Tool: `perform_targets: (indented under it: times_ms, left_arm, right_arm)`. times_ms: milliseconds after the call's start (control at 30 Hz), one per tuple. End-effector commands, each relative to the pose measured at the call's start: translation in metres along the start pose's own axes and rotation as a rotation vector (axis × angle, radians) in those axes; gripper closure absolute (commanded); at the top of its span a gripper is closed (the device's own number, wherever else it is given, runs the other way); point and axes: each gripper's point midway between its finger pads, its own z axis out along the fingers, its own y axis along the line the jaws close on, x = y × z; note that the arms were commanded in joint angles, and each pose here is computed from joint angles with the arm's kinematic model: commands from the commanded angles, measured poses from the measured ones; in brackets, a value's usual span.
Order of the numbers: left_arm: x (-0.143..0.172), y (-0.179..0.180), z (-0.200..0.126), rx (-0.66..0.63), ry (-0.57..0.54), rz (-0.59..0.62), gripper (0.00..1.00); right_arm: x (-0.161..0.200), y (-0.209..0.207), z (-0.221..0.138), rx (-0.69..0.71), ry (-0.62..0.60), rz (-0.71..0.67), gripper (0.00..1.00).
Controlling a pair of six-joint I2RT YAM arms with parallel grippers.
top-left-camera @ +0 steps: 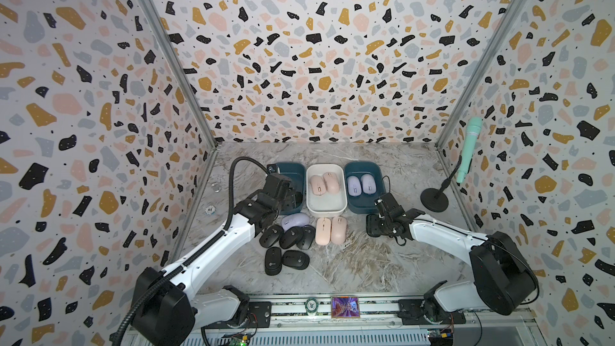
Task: Place the mice by color into the storage box
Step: Pick up the mouse from the center of the board.
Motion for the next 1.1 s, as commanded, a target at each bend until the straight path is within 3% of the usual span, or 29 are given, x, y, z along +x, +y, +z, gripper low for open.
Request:
perform_targets:
  times_ms: [0, 367, 600, 1067]
  left_arm:
    - [-0.002, -0.004, 0.003, 0.020, -0.004, 0.027, 0.27]
    - [0.009, -0.010, 0.009, 0.051, 0.047, 0.071, 0.27]
    - [0.010, -0.009, 0.010, 0.049, 0.048, 0.076, 0.27]
    - [0.003, -0.012, 0.012, 0.048, 0.032, 0.065, 0.27]
  right_arm:
    - [-0.016, 0.010, -0.004, -0.007, -0.045, 0.004, 0.30]
    - [-0.003, 0.006, 0.015, 0.074, 0.011, -0.035, 0.33]
    - [0.004, 0.000, 0.017, 0.103, 0.025, -0.046, 0.46]
    - [0.000, 0.023, -0.030, -0.010, -0.032, -0.065, 0.48]
